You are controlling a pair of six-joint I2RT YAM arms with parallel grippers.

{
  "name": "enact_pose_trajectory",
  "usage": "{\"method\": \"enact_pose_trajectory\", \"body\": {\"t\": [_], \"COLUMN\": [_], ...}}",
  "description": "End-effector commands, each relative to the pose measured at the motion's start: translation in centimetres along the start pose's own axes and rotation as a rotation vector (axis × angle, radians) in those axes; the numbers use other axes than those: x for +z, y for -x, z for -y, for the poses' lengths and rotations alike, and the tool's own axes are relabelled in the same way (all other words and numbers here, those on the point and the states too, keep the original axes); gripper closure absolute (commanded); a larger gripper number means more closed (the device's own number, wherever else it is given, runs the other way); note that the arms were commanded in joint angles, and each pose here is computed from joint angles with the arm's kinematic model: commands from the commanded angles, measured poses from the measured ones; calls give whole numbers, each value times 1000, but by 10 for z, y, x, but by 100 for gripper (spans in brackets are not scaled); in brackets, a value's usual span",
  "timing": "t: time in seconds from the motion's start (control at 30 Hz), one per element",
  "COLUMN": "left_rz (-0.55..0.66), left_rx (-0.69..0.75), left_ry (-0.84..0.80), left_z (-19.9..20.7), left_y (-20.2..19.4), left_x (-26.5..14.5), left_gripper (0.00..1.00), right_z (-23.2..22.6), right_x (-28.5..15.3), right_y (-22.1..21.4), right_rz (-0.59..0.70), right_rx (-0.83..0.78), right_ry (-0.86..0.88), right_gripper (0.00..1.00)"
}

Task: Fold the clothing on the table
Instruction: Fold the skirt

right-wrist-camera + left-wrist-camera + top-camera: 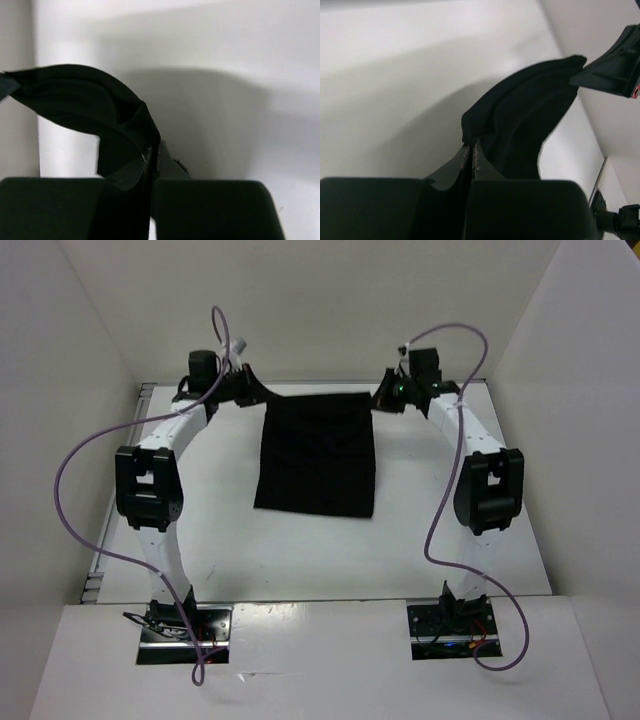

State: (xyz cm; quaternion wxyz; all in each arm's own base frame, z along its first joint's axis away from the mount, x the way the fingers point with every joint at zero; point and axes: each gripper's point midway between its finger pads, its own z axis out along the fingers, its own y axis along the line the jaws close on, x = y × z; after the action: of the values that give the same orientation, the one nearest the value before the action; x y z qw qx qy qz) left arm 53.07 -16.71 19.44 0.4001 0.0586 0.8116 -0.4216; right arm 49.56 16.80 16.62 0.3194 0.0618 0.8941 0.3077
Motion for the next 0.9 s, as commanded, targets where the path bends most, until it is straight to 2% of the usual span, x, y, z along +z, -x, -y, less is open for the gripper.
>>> {"method": "enact_pose_trajectory", "body": {"t": [0.0,0.13,0.2,0.33,0.37,0.47,0.5,0.6,0.63,0.67,0.8,0.87], "left_rz": [197,259,265,266,229,215,177,179,192,167,167,177], "left_rx": [205,285,299,285,239,201,155,184,221,216,293,299], "left_ry": [-157,-196,-208,-212,-207,-216,-198,-209,-232,-239,-287,-281], "left_z": [104,147,157,172,159,165,152,175,194,199,243,250], "left_y": [97,120,119,96,73,41,16,-2,-3,-12,-10,-7], "left_x": [-56,-86,-94,-117,-112,-128,-125,-153,-170,-179,-215,-220], "left_gripper": [100,100,100,100,100,100,100,100,100,100,100,100], "right_z": [-71,-93,-99,-90,-87,-76,-65,-75,-77,-91,-121,-125], "right_x": [-92,-129,-145,-151,-151,-157,-153,-182,-194,-222,-279,-285], "right_y": [86,99,96,68,58,20,-4,-38,-46,-48,-52,-46], "right_rz": [254,315,336,298,277,221,161,138,137,188,304,328], "right_rx": [-198,-254,-286,-281,-276,-261,-236,-260,-270,-300,-360,-354], "right_ry": [48,61,65,59,63,73,64,114,113,147,205,205], "right_gripper": [99,99,99,98,98,98,98,98,98,98,95,95]}}
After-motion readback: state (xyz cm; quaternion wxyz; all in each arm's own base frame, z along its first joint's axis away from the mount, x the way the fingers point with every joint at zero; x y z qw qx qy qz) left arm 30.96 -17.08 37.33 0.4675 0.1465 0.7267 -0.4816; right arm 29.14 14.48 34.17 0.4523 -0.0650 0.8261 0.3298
